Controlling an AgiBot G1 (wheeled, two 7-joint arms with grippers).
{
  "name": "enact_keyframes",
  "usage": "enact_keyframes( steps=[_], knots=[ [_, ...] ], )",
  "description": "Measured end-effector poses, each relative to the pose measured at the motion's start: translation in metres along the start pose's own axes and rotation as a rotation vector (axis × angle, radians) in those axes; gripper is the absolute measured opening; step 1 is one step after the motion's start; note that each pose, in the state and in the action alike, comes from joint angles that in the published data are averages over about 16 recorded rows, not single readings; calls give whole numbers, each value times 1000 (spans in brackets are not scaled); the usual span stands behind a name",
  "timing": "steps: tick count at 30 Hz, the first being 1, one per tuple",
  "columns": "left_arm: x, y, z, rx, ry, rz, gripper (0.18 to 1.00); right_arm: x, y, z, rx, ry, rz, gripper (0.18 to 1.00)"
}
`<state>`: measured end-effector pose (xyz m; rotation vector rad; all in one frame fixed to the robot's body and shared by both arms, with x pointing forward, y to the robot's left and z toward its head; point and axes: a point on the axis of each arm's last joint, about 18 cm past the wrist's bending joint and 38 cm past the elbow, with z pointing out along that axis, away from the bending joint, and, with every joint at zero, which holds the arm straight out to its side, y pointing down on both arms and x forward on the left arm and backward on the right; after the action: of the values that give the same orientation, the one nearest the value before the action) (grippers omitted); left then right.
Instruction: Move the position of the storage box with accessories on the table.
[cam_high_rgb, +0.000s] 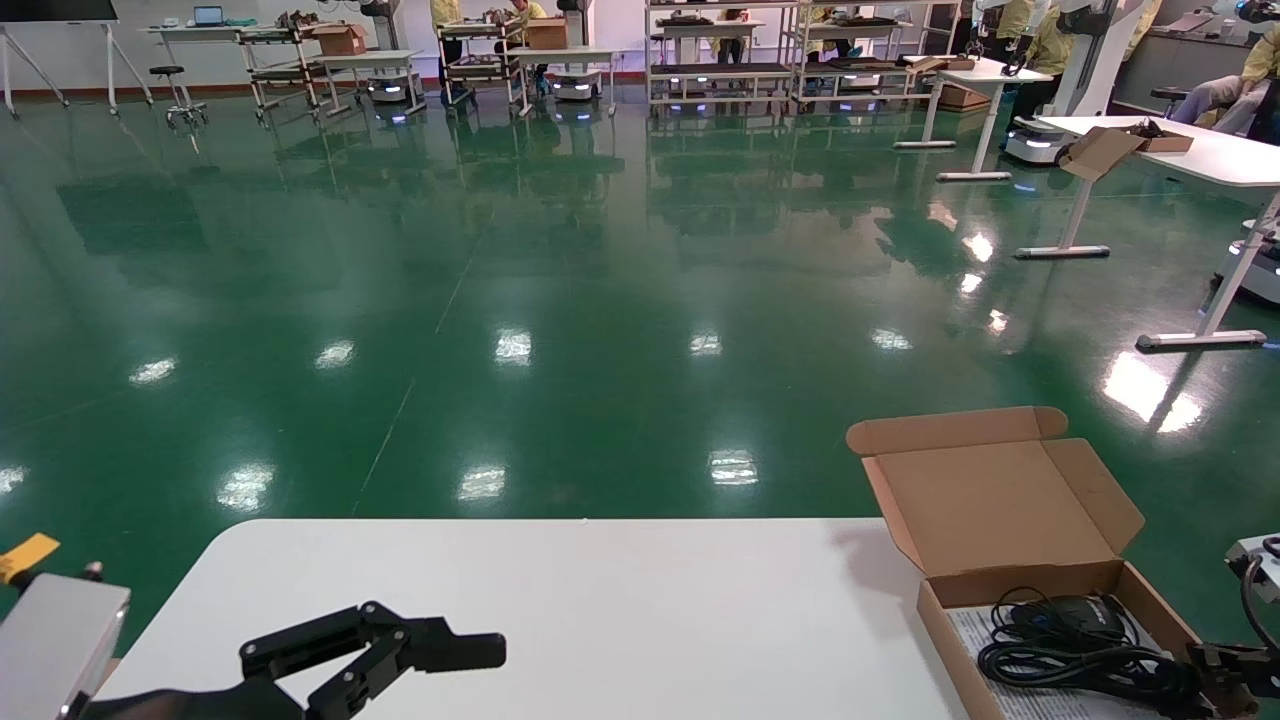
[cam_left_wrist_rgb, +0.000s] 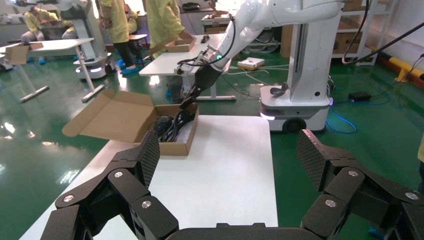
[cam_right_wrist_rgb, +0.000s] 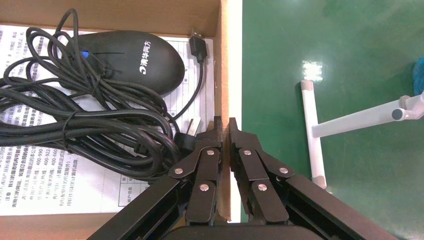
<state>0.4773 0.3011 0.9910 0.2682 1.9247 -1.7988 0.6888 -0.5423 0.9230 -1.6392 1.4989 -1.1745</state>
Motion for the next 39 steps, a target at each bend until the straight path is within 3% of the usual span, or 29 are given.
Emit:
enact_keyframes(
  steps=[13,19,25,39],
  knots=[
    [0,0,0,0,0,0,1000,2,5,4,6,20,-4,234],
    [0,0,0,0,0,0,1000,2,6,5,10,23,4,292],
    [0,0,0,0,0,0,1000,2,5,5,22,23,21,383],
    [0,0,0,0,0,0,1000,8,-15,-4,87,13,100,710]
  ],
)
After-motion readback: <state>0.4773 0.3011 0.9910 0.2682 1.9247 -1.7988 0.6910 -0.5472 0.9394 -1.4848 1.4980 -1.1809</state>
